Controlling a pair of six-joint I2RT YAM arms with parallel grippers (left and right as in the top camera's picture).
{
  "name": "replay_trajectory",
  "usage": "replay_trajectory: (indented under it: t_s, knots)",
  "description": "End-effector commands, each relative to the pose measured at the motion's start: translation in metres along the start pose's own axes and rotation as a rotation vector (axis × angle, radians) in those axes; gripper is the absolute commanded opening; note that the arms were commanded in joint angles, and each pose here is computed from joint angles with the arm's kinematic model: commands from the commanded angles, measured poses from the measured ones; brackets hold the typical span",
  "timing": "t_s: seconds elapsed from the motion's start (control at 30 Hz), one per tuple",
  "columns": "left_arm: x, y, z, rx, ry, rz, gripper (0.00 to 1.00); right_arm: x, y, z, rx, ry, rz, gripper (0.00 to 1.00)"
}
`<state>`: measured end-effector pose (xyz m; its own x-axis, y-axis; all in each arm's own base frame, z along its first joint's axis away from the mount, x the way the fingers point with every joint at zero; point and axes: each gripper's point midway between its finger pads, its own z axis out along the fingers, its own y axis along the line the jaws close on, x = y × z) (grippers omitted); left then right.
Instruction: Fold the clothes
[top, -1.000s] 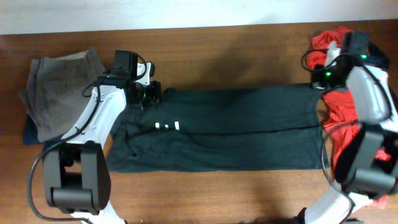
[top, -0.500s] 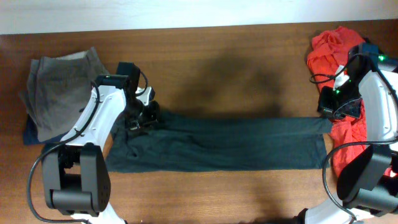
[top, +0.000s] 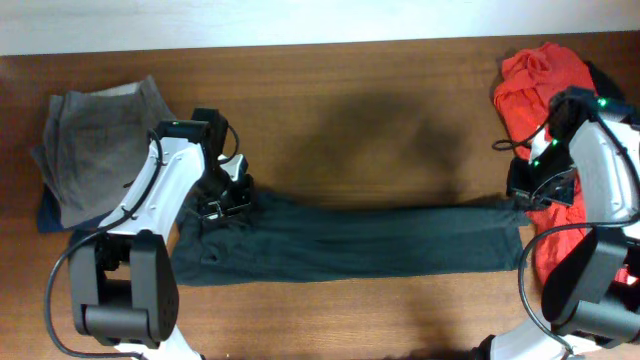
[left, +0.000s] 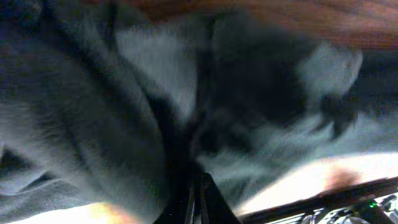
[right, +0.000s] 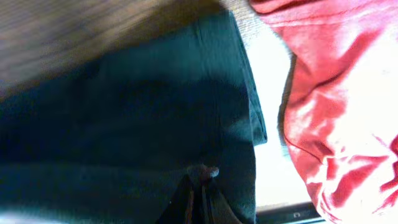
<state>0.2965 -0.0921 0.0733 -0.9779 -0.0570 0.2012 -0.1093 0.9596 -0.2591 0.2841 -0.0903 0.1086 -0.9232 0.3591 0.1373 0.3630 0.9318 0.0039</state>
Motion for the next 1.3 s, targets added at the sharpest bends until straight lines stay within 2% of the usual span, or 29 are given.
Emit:
replay_trajectory:
  t_s: [0.0,0.1,0.3,0.33,0.4,0.5,0.57,0.67,0.7,0.73,0.77,0.8,0.87,1.0,1.27]
  knots:
    - [0.002,-0.009,-0.005,-0.014,-0.021,0.05,0.07,0.007,-0.006,0.014,0.02,0.015,0.015,0.04]
    - [0.008,-0.014,0.0,-0.03,-0.001,0.075,0.18,0.01,-0.006,0.026,0.02,0.024,0.016,0.04]
    - [0.02,-0.002,0.004,-0.133,0.037,0.085,0.19,0.01,-0.006,0.035,0.021,0.024,0.016,0.05]
    - [0.024,-0.001,0.004,-0.137,0.053,0.081,0.18,0.009,-0.006,0.036,0.021,0.021,0.015,0.05]
    - [0.028,0.005,0.003,-0.164,0.069,0.076,0.09,0.008,-0.006,0.036,0.021,0.017,0.015,0.09]
    - [0.035,0.008,0.002,-0.182,0.095,0.07,0.08,0.008,-0.007,0.036,0.024,0.015,0.015,0.11]
    - [0.037,0.008,0.001,-0.181,0.102,0.068,0.0,0.008,-0.007,0.036,0.024,0.015,0.015,0.11]
    - [0.016,-0.003,-0.014,-0.151,-0.026,0.1,0.01,0.008,-0.007,0.036,0.024,0.015,0.015,0.12]
    - [0.008,-0.008,-0.02,-0.14,-0.071,0.111,0.03,0.007,-0.007,0.036,0.024,0.014,0.015,0.13]
    - [-0.003,-0.013,-0.027,-0.125,-0.133,0.126,0.16,0.007,-0.007,0.036,0.024,0.014,0.015,0.15]
    - [-0.018,-0.021,-0.037,-0.101,-0.222,0.148,0.4,0.007,-0.007,0.036,0.024,0.014,0.015,0.15]
    - [-0.029,-0.03,-0.042,-0.067,-0.28,0.168,0.52,0.007,-0.007,0.036,0.024,0.014,0.015,0.15]
    - [-0.037,-0.04,-0.043,-0.031,-0.313,0.186,0.55,0.007,-0.007,0.036,0.024,0.014,0.015,0.15]
    - [-0.045,-0.045,-0.036,-0.017,-0.319,0.197,0.56,0.007,-0.007,0.036,0.024,0.014,0.015,0.15]
    - [-0.049,-0.047,0.005,0.01,-0.203,0.189,0.55,0.007,-0.007,0.036,0.023,0.012,0.015,0.15]
